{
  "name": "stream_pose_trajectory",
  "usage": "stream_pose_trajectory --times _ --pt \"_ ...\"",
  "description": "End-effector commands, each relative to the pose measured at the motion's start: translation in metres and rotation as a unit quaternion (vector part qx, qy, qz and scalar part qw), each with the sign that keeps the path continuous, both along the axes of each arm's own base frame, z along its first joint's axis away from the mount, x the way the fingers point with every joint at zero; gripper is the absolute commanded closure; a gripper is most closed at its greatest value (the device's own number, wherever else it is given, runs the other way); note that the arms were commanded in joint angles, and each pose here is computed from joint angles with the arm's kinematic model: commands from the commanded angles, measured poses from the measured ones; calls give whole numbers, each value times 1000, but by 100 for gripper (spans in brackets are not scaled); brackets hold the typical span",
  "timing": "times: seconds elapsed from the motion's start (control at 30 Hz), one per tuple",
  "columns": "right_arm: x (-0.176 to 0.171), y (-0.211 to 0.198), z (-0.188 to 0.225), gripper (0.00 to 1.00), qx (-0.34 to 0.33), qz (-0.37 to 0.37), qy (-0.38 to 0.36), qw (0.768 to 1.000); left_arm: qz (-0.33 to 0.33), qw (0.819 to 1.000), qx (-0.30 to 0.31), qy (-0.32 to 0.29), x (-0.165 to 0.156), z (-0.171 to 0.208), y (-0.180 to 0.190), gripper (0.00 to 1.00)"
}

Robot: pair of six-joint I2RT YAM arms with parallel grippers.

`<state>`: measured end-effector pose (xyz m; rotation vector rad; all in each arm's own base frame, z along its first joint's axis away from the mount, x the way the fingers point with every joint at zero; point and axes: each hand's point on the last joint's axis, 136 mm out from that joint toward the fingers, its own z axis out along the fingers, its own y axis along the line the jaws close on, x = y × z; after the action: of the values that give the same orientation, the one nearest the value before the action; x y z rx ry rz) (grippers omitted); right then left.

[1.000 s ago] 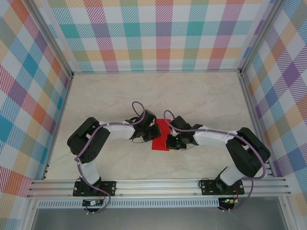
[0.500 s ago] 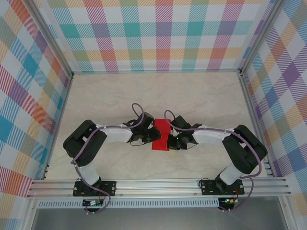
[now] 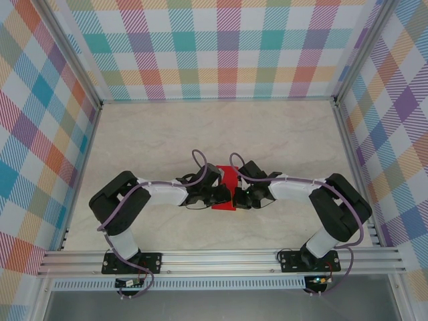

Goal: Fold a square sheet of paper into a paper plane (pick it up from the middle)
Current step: Fold the triangle a second time at the center of the table.

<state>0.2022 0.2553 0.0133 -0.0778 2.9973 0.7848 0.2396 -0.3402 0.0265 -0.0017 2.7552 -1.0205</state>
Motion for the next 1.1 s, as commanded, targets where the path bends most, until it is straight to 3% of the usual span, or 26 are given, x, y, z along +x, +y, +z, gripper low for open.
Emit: stream_pose_trajectory --times 0.0,0.33,0.77,1.07 --pt "-19 -14 -25 96 -43 2 44 998 0 1000 9 8 -4 -13 -2 90" --pt "-33 -33 -45 96 -100 2 86 991 52 996 65 -19 14 -20 26 91" --pt "-47 -63 -70 97 -179 3 118 977 96 993 60 -29 52 -19 56 91" --pt "-51 -70 -75 97 -197 5 122 973 101 992 72 -25 68 -25 69 91"
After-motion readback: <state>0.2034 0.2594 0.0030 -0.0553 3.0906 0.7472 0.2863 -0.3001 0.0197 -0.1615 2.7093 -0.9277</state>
